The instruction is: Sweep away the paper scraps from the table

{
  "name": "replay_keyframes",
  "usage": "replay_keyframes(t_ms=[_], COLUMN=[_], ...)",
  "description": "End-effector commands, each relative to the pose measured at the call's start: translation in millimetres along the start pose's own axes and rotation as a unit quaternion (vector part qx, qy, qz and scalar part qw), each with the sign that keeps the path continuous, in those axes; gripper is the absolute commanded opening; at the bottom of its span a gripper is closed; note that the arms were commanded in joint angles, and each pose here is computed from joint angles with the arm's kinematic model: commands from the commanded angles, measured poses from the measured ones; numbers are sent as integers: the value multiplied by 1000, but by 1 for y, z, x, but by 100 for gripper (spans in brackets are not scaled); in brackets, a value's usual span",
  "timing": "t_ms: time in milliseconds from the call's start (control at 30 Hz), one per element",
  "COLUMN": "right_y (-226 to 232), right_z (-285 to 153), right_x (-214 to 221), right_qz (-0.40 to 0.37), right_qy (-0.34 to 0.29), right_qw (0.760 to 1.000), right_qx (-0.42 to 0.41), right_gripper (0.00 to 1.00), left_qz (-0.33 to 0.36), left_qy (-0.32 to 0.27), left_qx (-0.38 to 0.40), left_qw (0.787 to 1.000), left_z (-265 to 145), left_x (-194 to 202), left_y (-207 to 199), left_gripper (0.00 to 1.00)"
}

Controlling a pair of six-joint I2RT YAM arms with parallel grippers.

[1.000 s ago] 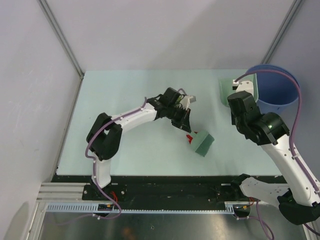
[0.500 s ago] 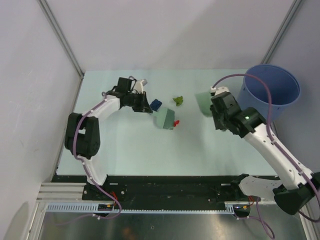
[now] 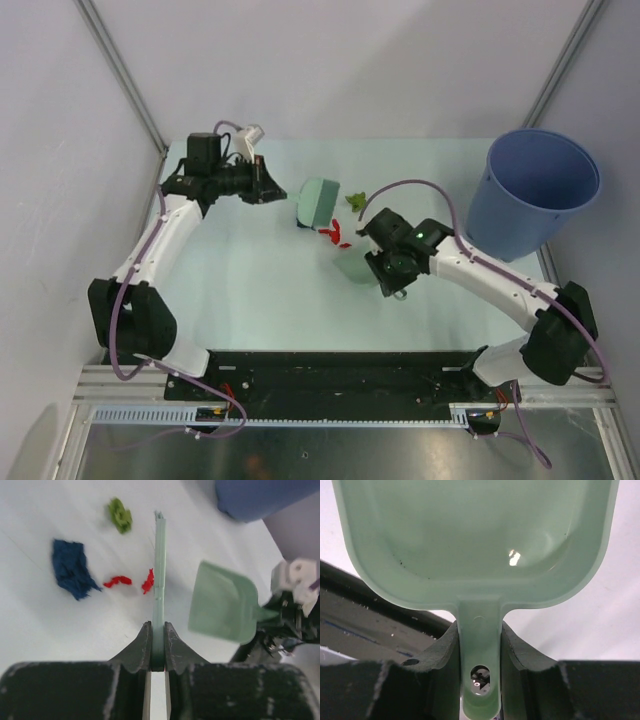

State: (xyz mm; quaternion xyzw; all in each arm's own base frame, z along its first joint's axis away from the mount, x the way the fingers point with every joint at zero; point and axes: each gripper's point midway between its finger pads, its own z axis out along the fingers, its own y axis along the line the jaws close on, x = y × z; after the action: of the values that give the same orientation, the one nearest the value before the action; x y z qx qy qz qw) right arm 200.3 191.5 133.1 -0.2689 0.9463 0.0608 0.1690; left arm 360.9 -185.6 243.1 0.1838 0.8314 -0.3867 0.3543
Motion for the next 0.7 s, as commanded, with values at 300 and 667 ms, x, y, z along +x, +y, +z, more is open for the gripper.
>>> replay_keyframes(t_ms=[300, 667], right_y=[1, -21], right_z=[43, 102], right_x=[26, -11], right_qz=[-9, -42], right_qy=[110, 105], right_qw=[993, 993], right_qx=[42, 43], right_gripper=[0, 0], left_qz=[140, 126], left_qy=[-9, 76], left_qx=[-203, -109], left_qw=[969, 983], left_z=[0, 75], left_x=[-49, -4], left_y=[97, 102], left_gripper=[0, 0])
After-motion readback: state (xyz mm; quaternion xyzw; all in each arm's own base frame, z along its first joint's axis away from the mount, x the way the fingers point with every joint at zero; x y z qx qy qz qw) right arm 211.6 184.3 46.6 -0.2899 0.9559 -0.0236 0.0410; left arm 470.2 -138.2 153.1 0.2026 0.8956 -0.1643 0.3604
